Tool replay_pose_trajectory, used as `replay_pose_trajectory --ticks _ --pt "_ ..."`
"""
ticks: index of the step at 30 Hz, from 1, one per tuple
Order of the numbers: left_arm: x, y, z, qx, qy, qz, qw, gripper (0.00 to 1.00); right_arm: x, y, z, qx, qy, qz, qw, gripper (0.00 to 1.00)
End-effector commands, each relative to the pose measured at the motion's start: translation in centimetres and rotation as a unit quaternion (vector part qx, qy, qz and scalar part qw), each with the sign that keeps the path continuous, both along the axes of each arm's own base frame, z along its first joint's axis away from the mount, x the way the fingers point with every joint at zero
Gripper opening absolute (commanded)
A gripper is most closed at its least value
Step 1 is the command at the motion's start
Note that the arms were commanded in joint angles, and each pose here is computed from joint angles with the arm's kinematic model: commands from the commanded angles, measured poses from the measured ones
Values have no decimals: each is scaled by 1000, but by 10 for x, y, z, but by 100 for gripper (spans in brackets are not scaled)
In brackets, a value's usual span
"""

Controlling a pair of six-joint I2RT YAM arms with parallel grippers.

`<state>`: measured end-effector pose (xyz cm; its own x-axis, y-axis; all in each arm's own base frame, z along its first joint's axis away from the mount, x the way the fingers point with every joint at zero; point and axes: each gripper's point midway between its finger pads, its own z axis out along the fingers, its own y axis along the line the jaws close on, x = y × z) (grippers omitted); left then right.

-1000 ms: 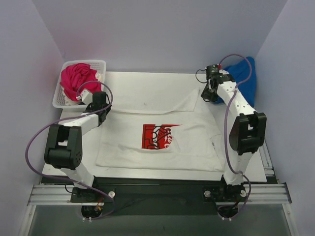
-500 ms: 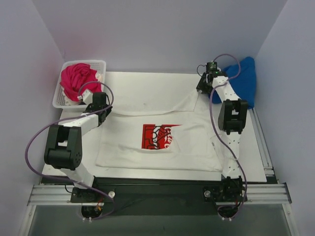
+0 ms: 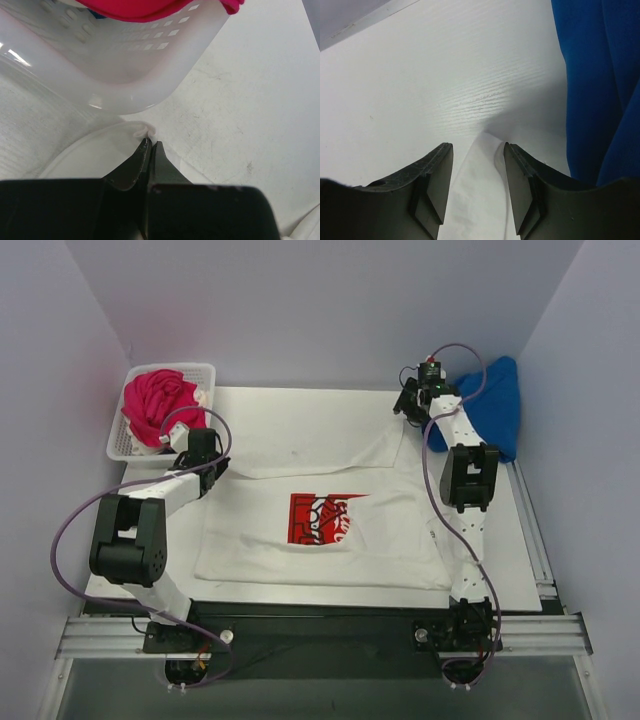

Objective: Fold and stack the t-shirts
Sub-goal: Fold the tshirt

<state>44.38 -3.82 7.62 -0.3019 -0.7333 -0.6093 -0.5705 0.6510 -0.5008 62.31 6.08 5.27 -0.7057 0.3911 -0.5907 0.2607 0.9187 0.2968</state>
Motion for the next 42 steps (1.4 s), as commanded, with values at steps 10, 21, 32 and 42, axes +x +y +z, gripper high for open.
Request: replay_pose_trajectory --ticks 10,21,32,42 --pt "8 -5 19 -5 -28 -12 1000 0 6 -9 -11 8 3 -9 1000 42" --pt "8 -5 20 -4 -28 -12 1000 0 7 -9 0 10 -5 -12 1000 0" --pt "11 1 52 17 -49 -11 999 0 -19 -21 86 -16 -53 -24 998 0" --pt "-3 19 63 32 -39 15 999 0 -80 -42 153 -41 -82 -54 994 0"
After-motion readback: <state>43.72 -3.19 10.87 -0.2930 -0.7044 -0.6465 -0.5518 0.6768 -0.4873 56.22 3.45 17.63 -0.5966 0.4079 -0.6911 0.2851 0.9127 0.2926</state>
